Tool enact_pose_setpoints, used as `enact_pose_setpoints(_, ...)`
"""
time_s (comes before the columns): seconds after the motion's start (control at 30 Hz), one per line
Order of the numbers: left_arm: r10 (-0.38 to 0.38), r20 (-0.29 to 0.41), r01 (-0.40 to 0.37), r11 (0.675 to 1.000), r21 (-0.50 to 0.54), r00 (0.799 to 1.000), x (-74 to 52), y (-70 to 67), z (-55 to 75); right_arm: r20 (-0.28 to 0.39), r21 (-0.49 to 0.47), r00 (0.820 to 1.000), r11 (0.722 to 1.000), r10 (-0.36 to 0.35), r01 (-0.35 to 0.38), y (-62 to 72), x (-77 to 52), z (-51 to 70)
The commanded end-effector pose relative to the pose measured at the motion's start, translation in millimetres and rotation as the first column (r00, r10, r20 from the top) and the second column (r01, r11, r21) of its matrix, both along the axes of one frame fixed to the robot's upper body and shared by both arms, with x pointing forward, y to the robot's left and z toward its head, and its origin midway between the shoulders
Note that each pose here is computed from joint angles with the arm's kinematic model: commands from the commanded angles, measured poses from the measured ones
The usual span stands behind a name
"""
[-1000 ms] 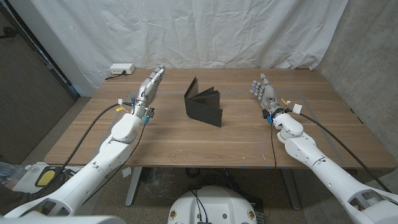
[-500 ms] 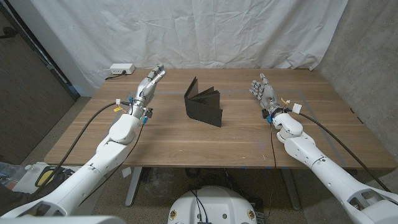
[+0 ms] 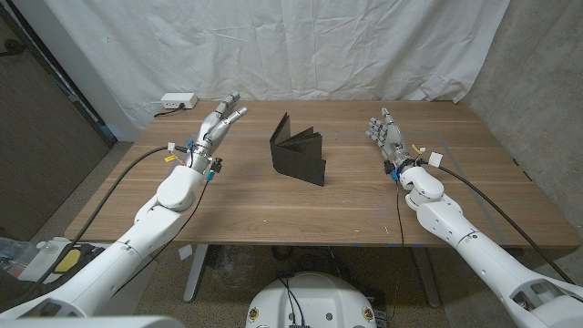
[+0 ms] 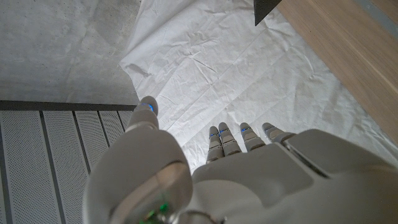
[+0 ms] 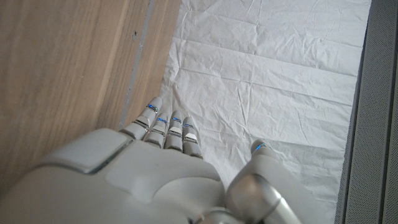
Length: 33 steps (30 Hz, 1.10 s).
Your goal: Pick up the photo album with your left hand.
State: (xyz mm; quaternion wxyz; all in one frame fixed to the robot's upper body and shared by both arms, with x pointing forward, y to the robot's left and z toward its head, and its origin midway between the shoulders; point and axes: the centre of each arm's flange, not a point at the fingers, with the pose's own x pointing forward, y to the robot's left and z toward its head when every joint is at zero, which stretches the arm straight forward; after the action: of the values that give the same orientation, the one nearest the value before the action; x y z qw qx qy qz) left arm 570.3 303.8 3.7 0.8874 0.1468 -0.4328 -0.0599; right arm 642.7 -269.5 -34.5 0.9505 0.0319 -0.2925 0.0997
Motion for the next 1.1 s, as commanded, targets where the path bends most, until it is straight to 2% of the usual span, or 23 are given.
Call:
enact_pose_setpoints(0.03, 0.07, 0.034, -0.071, 0.997, 0.037, 0.997, -16.8, 2.2, 2.2, 0.009, 0.006, 1.0, 1.0, 0.001, -0.001, 0.3, -3.9, -0.4)
enact_pose_setpoints(0.57, 0.183, 0.045, -0.186, 0.979, 0.082, 0.982, -33.1, 0.9, 2.7, 0.004, 0.013, 1.0, 1.0, 0.006, -0.006, 0.4, -7.3, -5.9)
enact_pose_setpoints(1.1, 0.252, 0.058, -0.257, 0.955, 0.147, 0.966, -41.0, -6.4, 9.4, 0.002, 0.02, 1.0, 1.0, 0.004, -0.004, -1.2, -12.0, -8.2)
